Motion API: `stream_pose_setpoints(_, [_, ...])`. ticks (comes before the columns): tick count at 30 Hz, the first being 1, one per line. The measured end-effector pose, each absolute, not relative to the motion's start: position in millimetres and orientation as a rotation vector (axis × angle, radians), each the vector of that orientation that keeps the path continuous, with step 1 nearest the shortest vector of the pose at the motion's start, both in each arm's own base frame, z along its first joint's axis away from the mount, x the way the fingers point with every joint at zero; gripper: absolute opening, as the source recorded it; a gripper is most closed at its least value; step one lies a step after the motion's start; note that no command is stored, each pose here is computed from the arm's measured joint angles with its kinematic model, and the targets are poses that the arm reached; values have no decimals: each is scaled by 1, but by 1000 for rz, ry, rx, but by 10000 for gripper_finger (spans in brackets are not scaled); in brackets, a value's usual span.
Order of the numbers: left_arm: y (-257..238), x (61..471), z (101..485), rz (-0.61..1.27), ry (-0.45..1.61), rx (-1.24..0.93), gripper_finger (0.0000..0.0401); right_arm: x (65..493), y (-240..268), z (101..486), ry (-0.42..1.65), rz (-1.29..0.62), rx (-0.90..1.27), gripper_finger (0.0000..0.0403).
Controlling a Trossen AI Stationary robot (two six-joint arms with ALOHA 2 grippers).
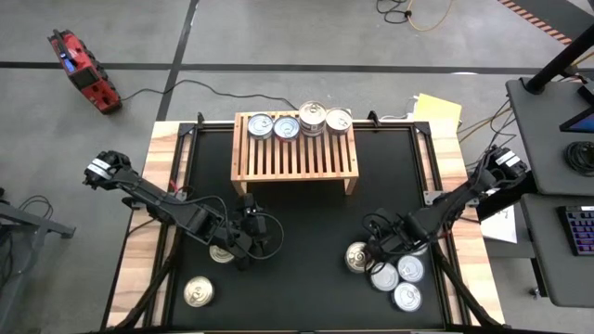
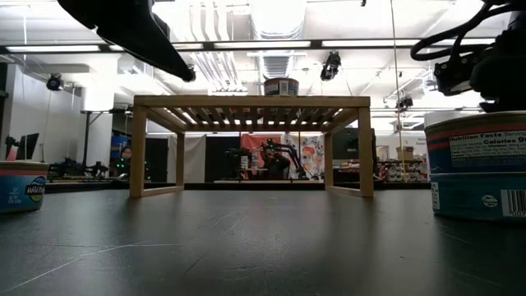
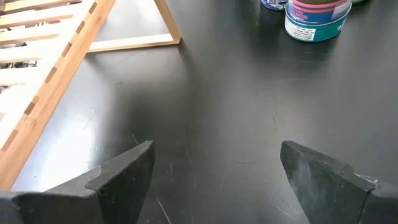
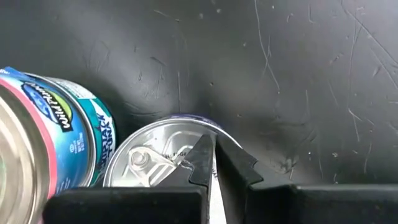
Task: Stack canned seafood by type on shelf
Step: Put the blue tuna can on the shelf aligned with the other red tuna can
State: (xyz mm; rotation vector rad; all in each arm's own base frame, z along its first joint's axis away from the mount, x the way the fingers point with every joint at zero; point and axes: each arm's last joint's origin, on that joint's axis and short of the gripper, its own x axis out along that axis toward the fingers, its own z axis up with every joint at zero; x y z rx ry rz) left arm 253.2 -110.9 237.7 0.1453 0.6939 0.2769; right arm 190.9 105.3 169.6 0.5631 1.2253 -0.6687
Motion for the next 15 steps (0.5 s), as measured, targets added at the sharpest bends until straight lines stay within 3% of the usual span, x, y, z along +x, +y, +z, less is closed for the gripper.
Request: stream_pose_setpoints(15, [-110, 252, 237, 279, 705, 153, 331, 193, 102, 170, 1226, -650, 529, 13])
